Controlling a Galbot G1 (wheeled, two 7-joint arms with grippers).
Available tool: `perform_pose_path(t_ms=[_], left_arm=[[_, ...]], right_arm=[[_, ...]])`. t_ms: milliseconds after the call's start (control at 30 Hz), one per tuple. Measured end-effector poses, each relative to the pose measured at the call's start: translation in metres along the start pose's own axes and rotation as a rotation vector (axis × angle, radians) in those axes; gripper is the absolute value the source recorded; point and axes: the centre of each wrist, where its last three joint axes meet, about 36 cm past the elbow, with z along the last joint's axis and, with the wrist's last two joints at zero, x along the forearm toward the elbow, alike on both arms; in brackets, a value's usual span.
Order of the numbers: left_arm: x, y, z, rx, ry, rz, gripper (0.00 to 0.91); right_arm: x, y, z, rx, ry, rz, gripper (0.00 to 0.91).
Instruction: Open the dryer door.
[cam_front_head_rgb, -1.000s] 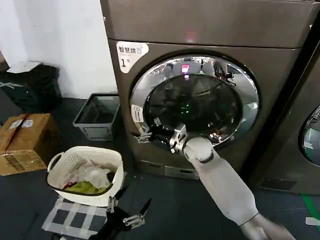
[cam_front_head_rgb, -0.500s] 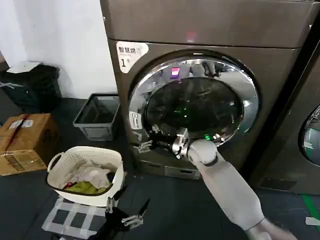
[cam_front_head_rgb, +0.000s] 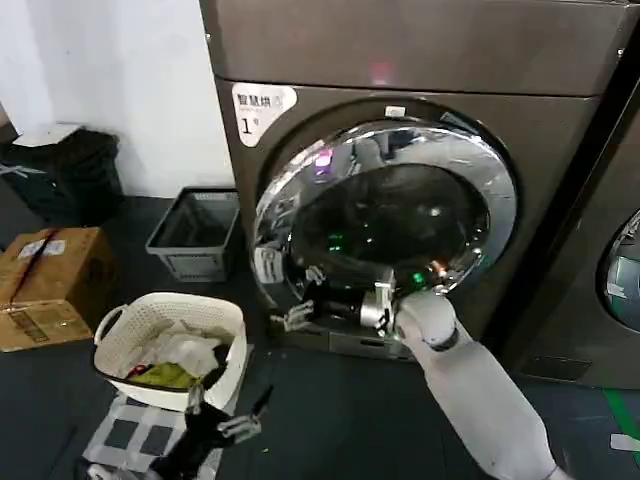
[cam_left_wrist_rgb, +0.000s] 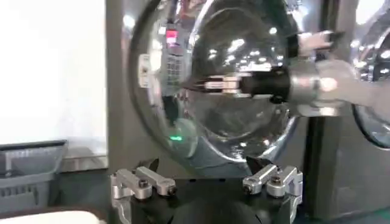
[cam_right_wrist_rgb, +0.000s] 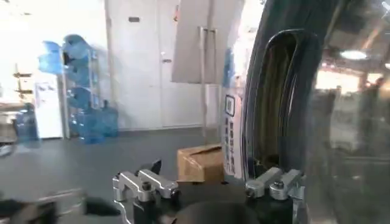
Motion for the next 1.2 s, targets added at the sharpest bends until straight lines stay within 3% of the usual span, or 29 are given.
perform_pose_path(t_ms=[533,900,1200], left_arm=[[-0.023,0.050,-0.030,-0.003,-0.015,-0.125,0.907],[-0.040,0.080,-0.033,-0.007,-0.064,-0.096,0.907],[-0.055,0.089,-0.034,-0.007,-0.110,-0.053,0.907]], right_arm=[[0.036,0.027,0.017,0.018,0.006,-0.108,0.907],[0.055,0.044,0.033,0.087,-0.021,-0.175,0.907],[0.067,0.064,0.042,0.080,-0.039,-0.195,0.907]])
